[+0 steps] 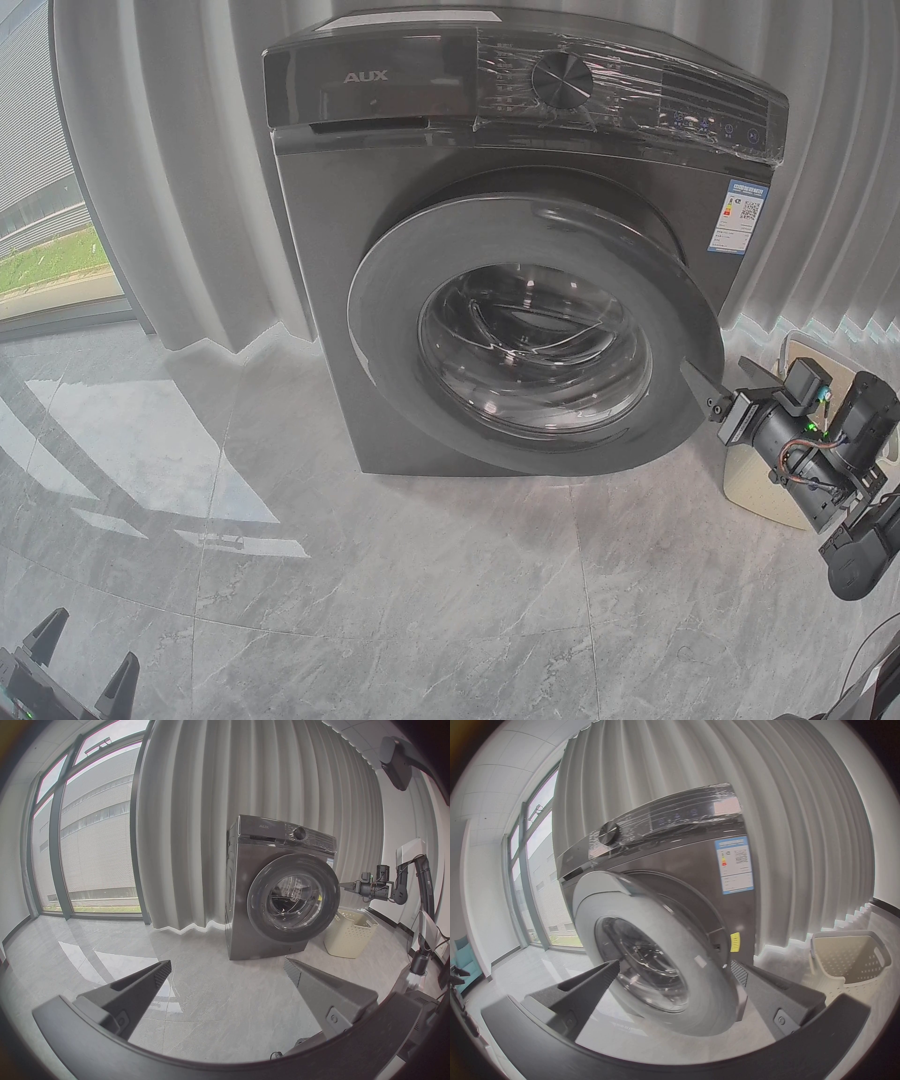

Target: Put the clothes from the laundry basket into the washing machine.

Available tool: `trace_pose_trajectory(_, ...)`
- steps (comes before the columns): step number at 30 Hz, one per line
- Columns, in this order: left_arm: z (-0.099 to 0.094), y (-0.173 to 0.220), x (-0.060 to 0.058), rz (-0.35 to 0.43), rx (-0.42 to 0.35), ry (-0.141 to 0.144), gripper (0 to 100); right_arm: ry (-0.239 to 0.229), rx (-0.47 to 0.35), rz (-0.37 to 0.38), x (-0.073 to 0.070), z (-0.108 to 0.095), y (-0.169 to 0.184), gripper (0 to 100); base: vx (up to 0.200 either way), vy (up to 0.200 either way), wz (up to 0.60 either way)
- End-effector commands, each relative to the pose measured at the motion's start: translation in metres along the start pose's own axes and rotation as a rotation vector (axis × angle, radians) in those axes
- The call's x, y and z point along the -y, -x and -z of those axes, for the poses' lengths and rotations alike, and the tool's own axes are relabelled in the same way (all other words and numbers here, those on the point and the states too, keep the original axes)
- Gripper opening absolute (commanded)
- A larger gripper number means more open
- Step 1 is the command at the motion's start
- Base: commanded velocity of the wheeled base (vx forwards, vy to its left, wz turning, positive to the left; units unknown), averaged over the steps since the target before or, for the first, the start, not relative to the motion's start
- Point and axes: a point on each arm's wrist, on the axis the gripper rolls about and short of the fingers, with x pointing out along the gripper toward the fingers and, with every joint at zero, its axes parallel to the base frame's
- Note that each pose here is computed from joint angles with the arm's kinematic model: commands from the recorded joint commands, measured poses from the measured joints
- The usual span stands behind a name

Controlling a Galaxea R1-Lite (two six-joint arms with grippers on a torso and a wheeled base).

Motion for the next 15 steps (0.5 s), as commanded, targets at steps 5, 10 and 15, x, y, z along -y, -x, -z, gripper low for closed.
trace_pose_trajectory(5, 0.0049, -0.0014, -0.0001, -0.001, -0.019, 0.000, 100, -0.003, 0.014, 0.003, 0.0002, -0.0011, -0.0068, 100, 0.000, -0.080, 0.00)
trace_pose_trajectory(10, 0.0049, -0.0014, -0.0001, -0.002, -0.019, 0.003, 100, -0.003, 0.018, 0.013, 0.0003, -0.0012, -0.0080, 100, 0.000, 0.000, 0.00)
trace_pose_trajectory(15, 0.0049, -0.0014, -0.0001, -0.001, -0.019, 0.009, 100, -0.003, 0.024, 0.018, 0.0003, -0.0022, -0.0083, 100, 0.160, 0.000, 0.00)
